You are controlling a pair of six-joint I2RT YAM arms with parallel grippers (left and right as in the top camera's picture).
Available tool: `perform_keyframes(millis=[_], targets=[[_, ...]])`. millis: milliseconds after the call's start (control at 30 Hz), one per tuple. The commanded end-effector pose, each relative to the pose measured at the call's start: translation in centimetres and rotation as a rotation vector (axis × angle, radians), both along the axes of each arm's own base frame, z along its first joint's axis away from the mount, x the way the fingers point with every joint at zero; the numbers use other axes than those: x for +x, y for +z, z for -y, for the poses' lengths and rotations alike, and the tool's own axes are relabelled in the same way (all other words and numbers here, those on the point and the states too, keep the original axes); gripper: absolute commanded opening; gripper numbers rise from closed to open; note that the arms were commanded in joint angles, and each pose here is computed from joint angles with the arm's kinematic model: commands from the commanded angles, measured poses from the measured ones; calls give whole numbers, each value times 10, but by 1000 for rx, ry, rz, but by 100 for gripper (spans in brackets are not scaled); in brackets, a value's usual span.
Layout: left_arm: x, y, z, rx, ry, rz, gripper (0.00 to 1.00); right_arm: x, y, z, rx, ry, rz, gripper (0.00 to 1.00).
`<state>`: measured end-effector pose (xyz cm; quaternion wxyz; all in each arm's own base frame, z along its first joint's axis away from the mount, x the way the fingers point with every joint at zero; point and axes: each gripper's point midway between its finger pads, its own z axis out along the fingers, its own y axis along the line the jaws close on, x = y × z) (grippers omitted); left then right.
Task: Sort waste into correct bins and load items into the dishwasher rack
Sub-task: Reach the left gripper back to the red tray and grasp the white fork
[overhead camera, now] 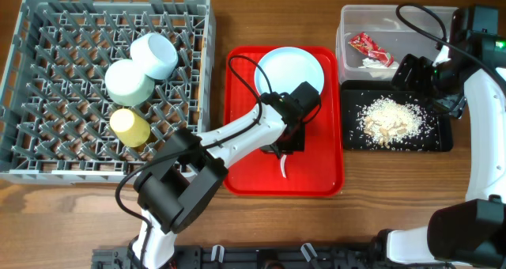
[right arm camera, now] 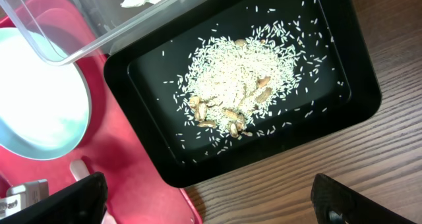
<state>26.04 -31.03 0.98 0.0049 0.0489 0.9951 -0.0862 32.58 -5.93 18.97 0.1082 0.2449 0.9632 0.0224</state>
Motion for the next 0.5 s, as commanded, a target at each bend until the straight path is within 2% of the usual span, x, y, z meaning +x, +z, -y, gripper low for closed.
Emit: perform_keyframes(millis=[0,133,233,367,467], targets=[[3,-1,-7,27,12,14,4,1,11,-2,1,19,36,100],[17,31,-17,51,-1,136,4,0,11,-2,2,19,33,100],[32,67,-26,25,-83,244,4,0,11,-2,2,18,33,100],[77,133,-79,-14,-75,413,4,0,11,-2,2,18,33,100],[105,154,-129,12,-26,482,4,0,11,-2,2,19,33,100]])
